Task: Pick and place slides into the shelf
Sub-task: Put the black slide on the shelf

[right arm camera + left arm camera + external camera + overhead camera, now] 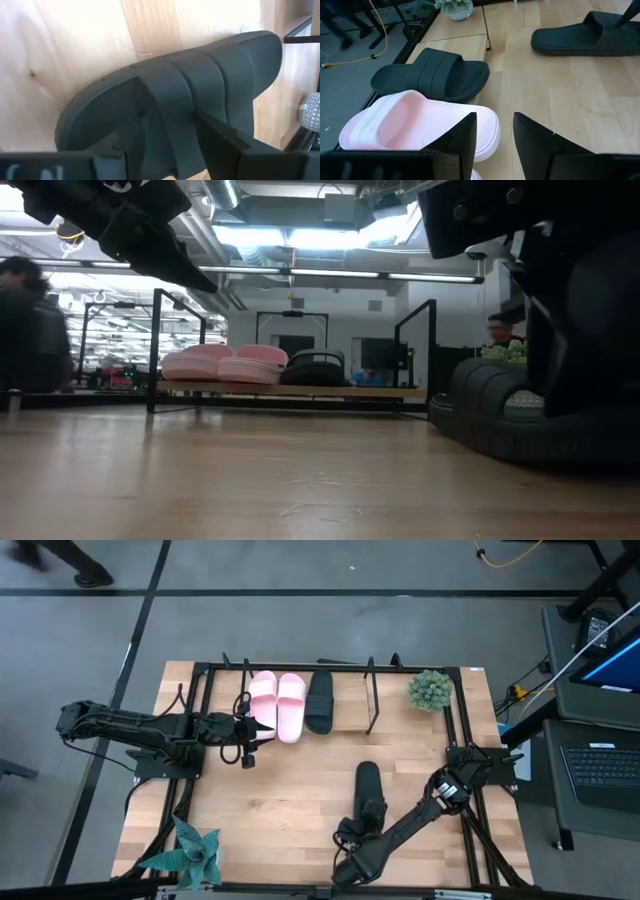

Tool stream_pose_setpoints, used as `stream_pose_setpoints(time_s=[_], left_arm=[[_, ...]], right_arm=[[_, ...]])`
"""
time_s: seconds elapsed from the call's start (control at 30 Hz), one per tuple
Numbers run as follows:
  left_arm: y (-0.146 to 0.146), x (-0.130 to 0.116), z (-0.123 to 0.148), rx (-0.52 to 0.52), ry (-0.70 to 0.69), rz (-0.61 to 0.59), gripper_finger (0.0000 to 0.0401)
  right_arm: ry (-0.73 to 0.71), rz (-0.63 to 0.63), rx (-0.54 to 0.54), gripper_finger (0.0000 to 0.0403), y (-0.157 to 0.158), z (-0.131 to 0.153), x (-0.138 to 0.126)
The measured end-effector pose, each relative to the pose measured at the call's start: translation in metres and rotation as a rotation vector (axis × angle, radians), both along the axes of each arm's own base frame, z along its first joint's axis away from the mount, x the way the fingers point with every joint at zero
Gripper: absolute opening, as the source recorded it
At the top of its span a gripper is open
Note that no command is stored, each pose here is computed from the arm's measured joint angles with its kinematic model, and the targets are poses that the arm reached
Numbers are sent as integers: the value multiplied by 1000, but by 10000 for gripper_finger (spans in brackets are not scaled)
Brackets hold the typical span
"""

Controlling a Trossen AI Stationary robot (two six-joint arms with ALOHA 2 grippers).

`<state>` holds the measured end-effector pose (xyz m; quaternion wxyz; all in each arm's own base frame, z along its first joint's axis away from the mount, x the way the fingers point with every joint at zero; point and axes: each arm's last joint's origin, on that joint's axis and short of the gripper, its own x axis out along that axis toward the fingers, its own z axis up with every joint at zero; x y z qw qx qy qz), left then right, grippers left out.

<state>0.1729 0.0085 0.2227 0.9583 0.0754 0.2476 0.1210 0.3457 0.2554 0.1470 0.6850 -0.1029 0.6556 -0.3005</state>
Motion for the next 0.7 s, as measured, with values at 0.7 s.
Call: stream_pose_setpoints(time_s=[0.7], left_arm=[[0,0,0,0,0,0,121]], right_arm=[[-12,-26,-3,40,-7,0,6]])
